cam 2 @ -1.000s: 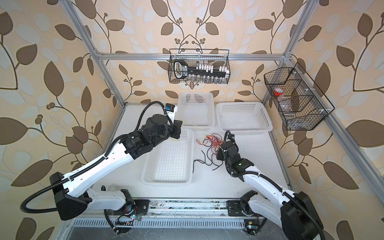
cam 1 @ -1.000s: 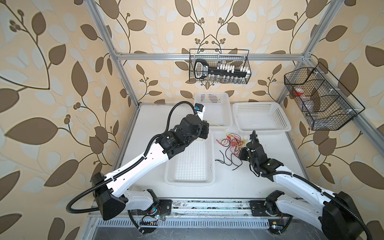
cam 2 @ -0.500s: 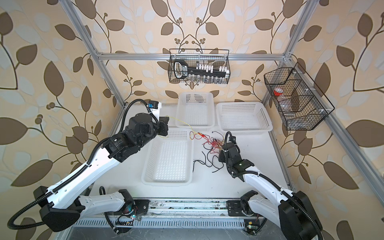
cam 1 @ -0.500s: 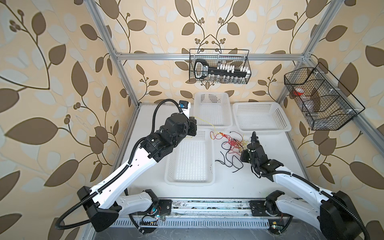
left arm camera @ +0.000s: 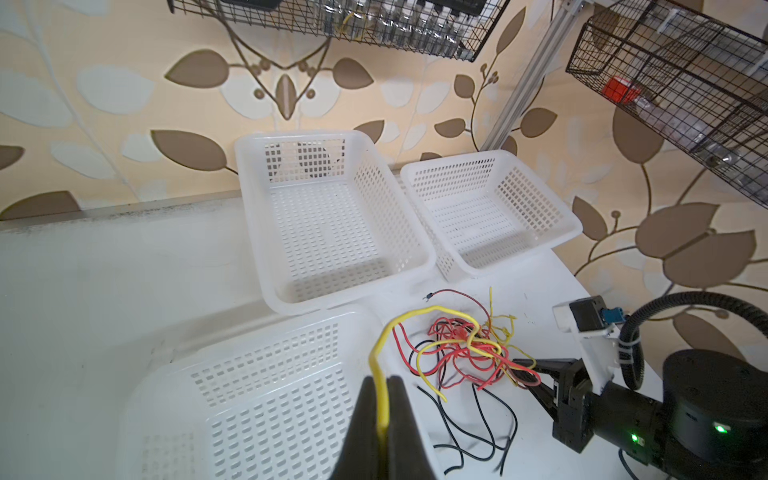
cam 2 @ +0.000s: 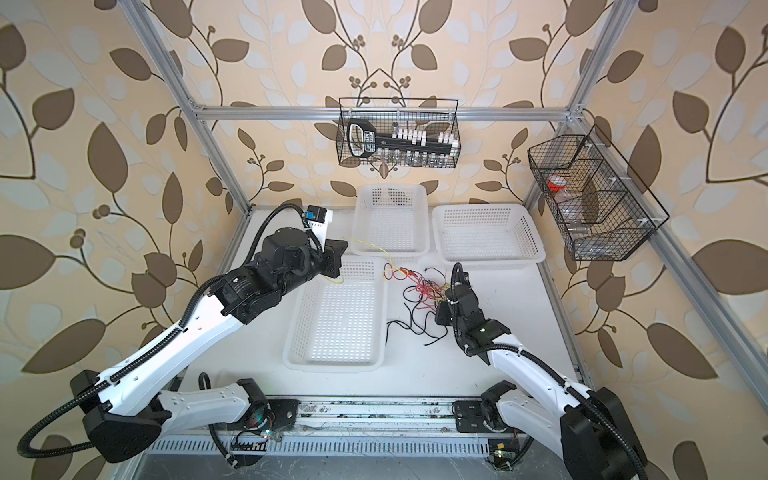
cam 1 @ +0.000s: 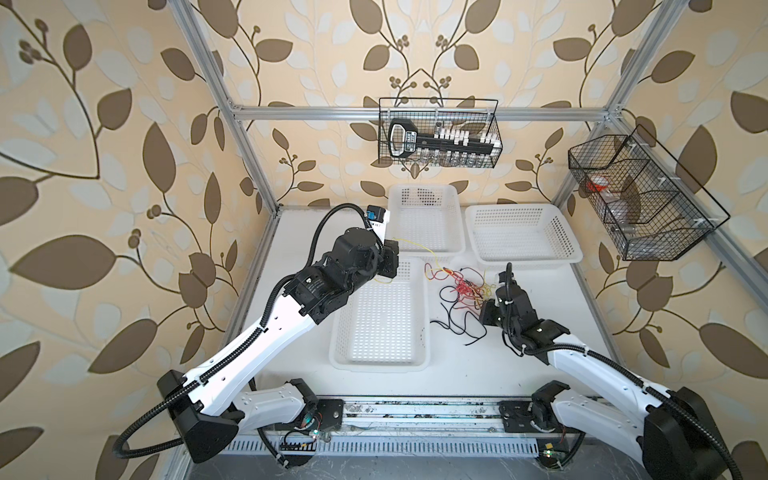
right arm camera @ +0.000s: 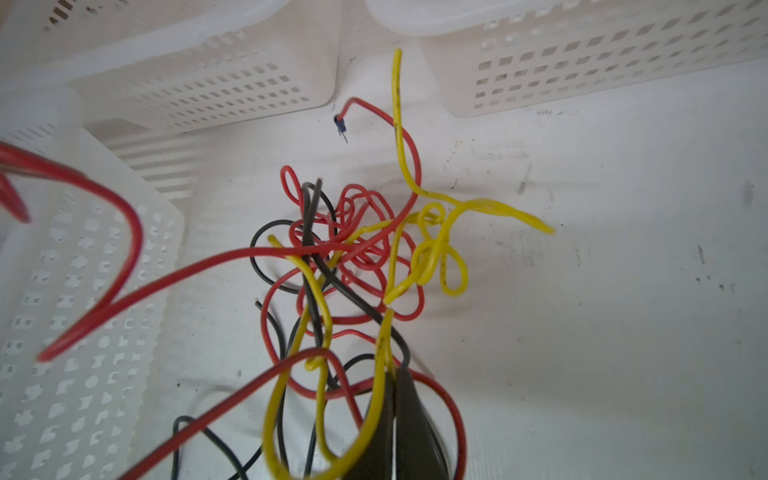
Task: Untangle the cables
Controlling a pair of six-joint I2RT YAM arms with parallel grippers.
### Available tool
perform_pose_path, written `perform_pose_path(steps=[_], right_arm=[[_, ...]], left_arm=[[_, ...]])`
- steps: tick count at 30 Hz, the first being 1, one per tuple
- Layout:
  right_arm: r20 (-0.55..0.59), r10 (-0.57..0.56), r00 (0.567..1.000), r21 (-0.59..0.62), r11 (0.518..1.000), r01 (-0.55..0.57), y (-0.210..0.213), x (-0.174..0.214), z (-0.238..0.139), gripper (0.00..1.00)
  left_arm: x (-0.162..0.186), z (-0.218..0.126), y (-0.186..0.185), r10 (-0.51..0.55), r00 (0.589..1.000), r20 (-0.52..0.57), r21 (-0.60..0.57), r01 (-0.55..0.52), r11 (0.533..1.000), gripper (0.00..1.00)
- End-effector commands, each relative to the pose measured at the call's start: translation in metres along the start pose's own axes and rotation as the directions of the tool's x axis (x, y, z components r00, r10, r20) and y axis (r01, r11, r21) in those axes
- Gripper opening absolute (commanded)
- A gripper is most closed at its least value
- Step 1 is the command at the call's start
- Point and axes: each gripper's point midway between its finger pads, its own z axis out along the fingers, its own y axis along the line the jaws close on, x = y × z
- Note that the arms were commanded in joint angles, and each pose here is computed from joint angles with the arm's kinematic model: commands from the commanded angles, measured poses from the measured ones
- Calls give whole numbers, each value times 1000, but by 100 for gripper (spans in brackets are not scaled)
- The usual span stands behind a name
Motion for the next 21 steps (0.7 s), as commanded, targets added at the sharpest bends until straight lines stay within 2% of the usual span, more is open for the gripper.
perform_pose_path(steps=[1, 11, 16, 21], right_arm=[[30, -15, 999, -56, 998, 17, 11, -13, -11, 5], [107, -47, 993, -146, 987, 62, 25, -30, -36, 22], [148, -73, 986, -238, 965, 107, 45, -39, -46, 31], [168, -114, 979, -312, 936, 162, 69, -42, -50, 36]], left_arm=[[-8, 8, -17, -16, 1000, 12, 88, 15, 996, 0], [4, 34, -41, -16, 998, -53, 156, 24, 987, 0], [5, 40, -51, -3, 998, -66, 173, 15, 985, 0], [5, 43, -54, 6, 998, -68, 173, 6, 985, 0]])
